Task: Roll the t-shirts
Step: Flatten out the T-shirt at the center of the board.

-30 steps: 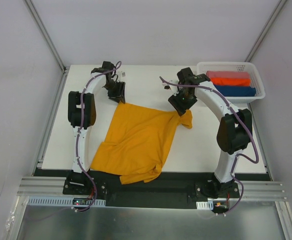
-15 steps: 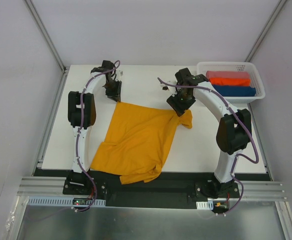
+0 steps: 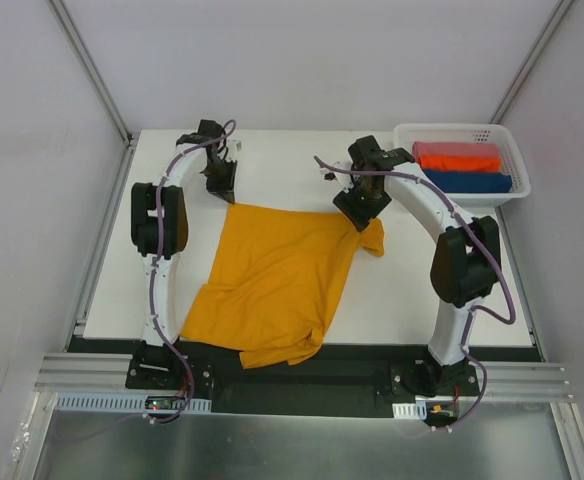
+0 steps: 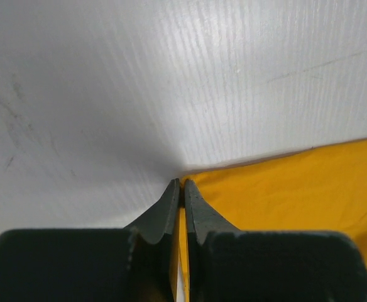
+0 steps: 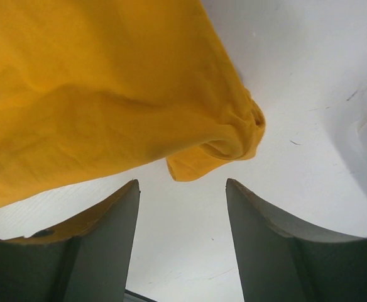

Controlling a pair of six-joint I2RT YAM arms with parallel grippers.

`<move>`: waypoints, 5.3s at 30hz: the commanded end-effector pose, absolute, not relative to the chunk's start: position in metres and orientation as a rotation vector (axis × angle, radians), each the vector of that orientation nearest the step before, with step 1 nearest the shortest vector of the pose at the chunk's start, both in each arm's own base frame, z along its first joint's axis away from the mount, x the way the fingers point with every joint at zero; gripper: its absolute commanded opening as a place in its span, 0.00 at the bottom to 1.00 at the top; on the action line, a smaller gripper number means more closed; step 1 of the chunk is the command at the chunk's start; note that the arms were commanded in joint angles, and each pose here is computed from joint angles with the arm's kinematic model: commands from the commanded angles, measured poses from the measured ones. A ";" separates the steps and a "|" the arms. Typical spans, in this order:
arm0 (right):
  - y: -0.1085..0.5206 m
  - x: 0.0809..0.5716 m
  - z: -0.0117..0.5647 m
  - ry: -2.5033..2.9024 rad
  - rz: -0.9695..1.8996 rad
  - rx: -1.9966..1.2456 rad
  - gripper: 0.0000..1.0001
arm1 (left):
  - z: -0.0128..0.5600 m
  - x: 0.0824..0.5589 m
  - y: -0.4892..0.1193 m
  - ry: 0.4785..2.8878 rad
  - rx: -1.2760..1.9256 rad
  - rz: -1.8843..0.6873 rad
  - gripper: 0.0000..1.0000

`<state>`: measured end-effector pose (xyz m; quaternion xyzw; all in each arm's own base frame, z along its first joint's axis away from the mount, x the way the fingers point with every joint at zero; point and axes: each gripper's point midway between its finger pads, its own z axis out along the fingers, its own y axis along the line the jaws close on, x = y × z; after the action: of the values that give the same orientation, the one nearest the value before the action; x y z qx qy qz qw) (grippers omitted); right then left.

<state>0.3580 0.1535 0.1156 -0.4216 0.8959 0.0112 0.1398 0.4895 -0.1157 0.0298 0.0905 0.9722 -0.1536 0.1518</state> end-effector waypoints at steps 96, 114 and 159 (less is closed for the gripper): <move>0.106 0.314 0.083 1.442 0.392 -2.024 0.60 | 0.081 0.258 -0.009 2.850 0.792 -0.141 0.00; 0.098 0.272 0.039 1.271 0.563 -2.269 0.50 | 0.070 0.250 -0.006 2.916 0.781 -0.142 0.00; 0.094 0.390 0.240 2.168 0.118 -1.237 0.01 | 0.226 0.367 -0.049 2.400 0.601 -0.255 0.00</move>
<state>0.4108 0.0998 0.1990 -0.6069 0.7276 0.0244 0.3188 0.3582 -0.0314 0.1729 0.2406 0.9353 -0.0605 0.2525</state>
